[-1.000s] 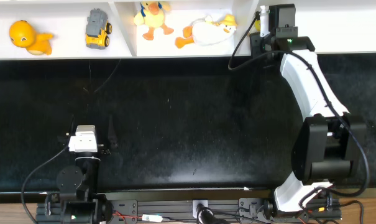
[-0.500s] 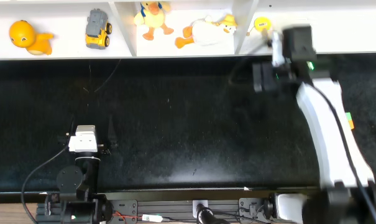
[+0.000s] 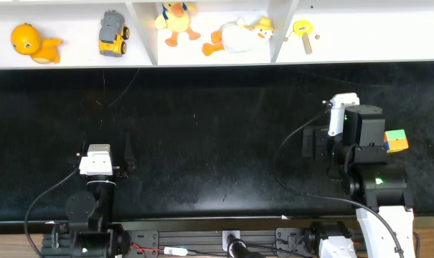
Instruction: Store Toys
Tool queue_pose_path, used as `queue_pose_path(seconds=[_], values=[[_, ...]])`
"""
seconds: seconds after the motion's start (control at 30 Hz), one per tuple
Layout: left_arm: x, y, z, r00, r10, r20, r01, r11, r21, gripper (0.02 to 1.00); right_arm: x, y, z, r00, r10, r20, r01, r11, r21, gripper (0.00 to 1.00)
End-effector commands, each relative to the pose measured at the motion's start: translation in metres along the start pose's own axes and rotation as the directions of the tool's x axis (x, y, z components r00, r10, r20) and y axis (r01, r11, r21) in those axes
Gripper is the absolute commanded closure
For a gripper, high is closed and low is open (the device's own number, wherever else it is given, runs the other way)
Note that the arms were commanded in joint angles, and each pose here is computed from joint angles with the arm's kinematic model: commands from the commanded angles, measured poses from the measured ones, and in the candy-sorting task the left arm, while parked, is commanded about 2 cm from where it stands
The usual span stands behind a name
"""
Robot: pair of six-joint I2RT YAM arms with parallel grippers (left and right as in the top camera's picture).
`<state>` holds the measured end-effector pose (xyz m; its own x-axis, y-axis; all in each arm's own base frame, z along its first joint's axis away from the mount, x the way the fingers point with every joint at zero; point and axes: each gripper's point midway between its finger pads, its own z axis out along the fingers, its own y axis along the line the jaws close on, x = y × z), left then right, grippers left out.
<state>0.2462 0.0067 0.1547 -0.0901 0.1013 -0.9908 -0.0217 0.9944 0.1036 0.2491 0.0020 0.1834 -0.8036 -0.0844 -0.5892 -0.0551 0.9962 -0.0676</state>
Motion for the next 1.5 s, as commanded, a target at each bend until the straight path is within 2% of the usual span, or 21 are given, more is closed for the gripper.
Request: queue_pose_path(seconds=[0.03, 0.17, 0.2, 0.23, 0.27, 0.3, 0.37, 0.47, 0.53, 0.63, 0.83, 1.03, 1.3, 1.43, 1.5], values=[[-0.001, -0.002, -0.001, 1.0, -0.004, 0.009, 0.003, 1.0, 0.009, 0.02, 0.002, -0.002, 0.0, 1.0, 0.009, 0.003, -0.009, 1.0, 0.009, 0.007], [-0.001, -0.002, -0.001, 1.0, -0.004, 0.009, 0.003, 1.0, 0.009, 0.02, -0.002, -0.024, 0.001, 1.0, -0.018, 0.015, 0.017, 0.998, 0.068, 0.005], [-0.001, -0.002, -0.001, 1.0, -0.004, 0.009, 0.003, 1.0, 0.009, 0.023, 0.0, -0.034, 0.002, 0.999, -0.045, 0.0, 0.045, 0.995, 0.093, 0.003], [-0.001, -0.002, -0.001, 1.0, -0.004, 0.009, 0.003, 1.0, 0.009, 0.02, 0.004, -0.046, 0.003, 0.993, -0.117, -0.027, 0.12, 0.986, 0.113, 0.003], [-0.001, -0.002, -0.001, 1.0, -0.004, 0.009, 0.003, 1.0, 0.009, 0.02, 0.008, -0.053, 0.003, 0.989, -0.139, -0.044, 0.144, 0.982, 0.121, 0.003], [-0.001, -0.002, -0.001, 1.0, -0.004, 0.009, 0.003, 1.0, 0.009, 0.02, 0.021, -0.075, 0.005, 0.974, -0.202, -0.101, 0.214, 0.969, 0.127, 0.003], [-0.001, -0.002, -0.001, 1.0, -0.004, 0.009, 0.003, 1.0, 0.009, 0.02, 0.036, -0.099, 0.01, 0.967, -0.216, -0.134, 0.231, 0.968, 0.102, 0.003], [-0.001, -0.002, -0.001, 1.0, -0.004, 0.009, 0.003, 1.0, 0.009, 0.023, 0.049, -0.12, 0.02, 0.981, -0.13, -0.142, 0.14, 0.988, 0.063, 0.003], [-0.001, -0.002, -0.001, 1.0, -0.004, 0.009, 0.003, 1.0, 0.009, 0.02, 0.058, -0.138, 0.03, 0.986, -0.052, -0.157, 0.063, 0.996, 0.067, 0.003], [-0.001, -0.002, -0.001, 1.0, -0.004, 0.009, 0.003, 1.0, 0.009, 0.02, 0.072, -0.165, 0.047, 0.981, 0.019, -0.191, -0.002, 0.996, 0.087, 0.027], [-0.001, -0.002, -0.001, 1.0, -0.004, 0.009, 0.003, 1.0, 0.009, 0.02, 0.085, -0.193, 0.073, 0.977, 0.035, -0.212, -0.014, 0.995, 0.097, 0.031], [-0.001, -0.002, -0.001, 1.0, -0.004, 0.009, 0.003, 1.0, 0.009, 0.02, 0.091, -0.204, 0.095, 0.974, 0.066, -0.218, -0.046, 0.994, 0.096, 0.056], [-0.001, -0.002, -0.001, 1.0, -0.004, 0.009, 0.003, 1.0, 0.009, 0.02, 0.094, -0.212, 0.109, 0.973, 0.076, -0.218, -0.053, 0.993, 0.109, 0.08], [-0.001, -0.002, -0.001, 1.0, -0.004, 0.009, 0.003, 1.0, 0.009, 0.02, 0.093, -0.215, 0.117, 0.973, 0.131, -0.189, -0.109, 0.986, 0.124, 0.091], [-0.001, -0.002, -0.001, 1.0, -0.004, 0.009, 0.003, 1.0, 0.009, 0.02, 0.095, -0.214, 0.12, 0.969, 0.153, -0.193, -0.131, 0.984, 0.123, 0.132]])
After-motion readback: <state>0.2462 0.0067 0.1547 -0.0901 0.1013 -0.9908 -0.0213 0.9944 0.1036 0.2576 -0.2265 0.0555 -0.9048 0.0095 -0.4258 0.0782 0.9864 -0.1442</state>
